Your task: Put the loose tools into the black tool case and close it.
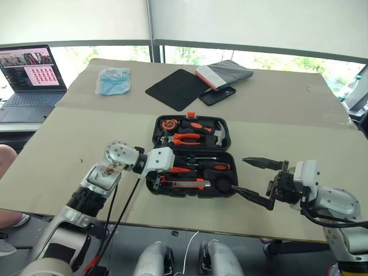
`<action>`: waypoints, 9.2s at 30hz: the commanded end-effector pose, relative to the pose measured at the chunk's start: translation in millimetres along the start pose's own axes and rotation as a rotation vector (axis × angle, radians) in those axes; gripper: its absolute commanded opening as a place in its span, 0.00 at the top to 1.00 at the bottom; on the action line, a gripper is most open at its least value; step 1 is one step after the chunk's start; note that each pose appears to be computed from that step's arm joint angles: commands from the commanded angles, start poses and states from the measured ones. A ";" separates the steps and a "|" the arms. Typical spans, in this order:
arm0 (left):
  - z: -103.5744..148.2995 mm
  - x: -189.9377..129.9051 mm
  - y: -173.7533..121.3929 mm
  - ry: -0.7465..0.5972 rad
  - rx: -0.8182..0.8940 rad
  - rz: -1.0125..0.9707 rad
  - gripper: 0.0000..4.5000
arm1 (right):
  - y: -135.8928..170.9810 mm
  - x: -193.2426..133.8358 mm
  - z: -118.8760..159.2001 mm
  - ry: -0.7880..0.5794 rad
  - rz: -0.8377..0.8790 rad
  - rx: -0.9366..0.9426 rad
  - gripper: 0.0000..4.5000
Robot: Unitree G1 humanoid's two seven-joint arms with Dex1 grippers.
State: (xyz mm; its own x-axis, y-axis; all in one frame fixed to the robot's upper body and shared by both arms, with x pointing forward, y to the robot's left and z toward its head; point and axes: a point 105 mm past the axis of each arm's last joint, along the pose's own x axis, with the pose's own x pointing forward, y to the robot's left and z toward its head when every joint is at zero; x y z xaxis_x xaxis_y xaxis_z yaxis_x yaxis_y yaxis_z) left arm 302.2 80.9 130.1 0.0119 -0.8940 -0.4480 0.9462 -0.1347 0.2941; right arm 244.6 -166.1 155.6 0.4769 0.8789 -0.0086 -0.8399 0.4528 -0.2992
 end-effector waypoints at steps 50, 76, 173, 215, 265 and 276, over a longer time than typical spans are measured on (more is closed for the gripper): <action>-19.4 -96.4 -12.5 -0.323 -0.141 0.393 0.10 | 20.4 -190.6 -55.3 0.414 -0.714 0.007 0.00; 28.0 -54.8 -34.8 -0.472 -0.086 0.190 0.00 | -85.8 -130.0 -74.6 0.870 -0.354 0.110 0.16; -74.6 -56.5 24.2 0.039 -0.476 0.683 1.00 | -37.4 47.4 -66.1 0.367 0.089 -0.009 0.99; -58.7 -80.7 90.1 0.088 -1.057 0.720 0.25 | -117.2 51.3 -58.0 0.816 -0.367 0.769 0.46; -79.2 -150.0 -17.5 -0.080 -0.208 0.860 0.16 | -29.2 -47.7 -70.7 0.355 -0.127 -0.367 0.57; -73.1 -93.5 53.0 -0.049 -0.297 0.705 0.98 | 71.3 -13.6 -72.0 0.440 0.287 0.007 1.00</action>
State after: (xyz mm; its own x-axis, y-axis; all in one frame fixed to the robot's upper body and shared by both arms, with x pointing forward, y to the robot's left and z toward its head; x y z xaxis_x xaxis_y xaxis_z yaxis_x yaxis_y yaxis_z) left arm 369.8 189.8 129.0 0.6434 -0.7479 -0.1633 0.7579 0.5923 0.2734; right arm 197.4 -164.0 65.6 0.3149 0.8218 -0.4748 -0.9469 0.2373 -0.2171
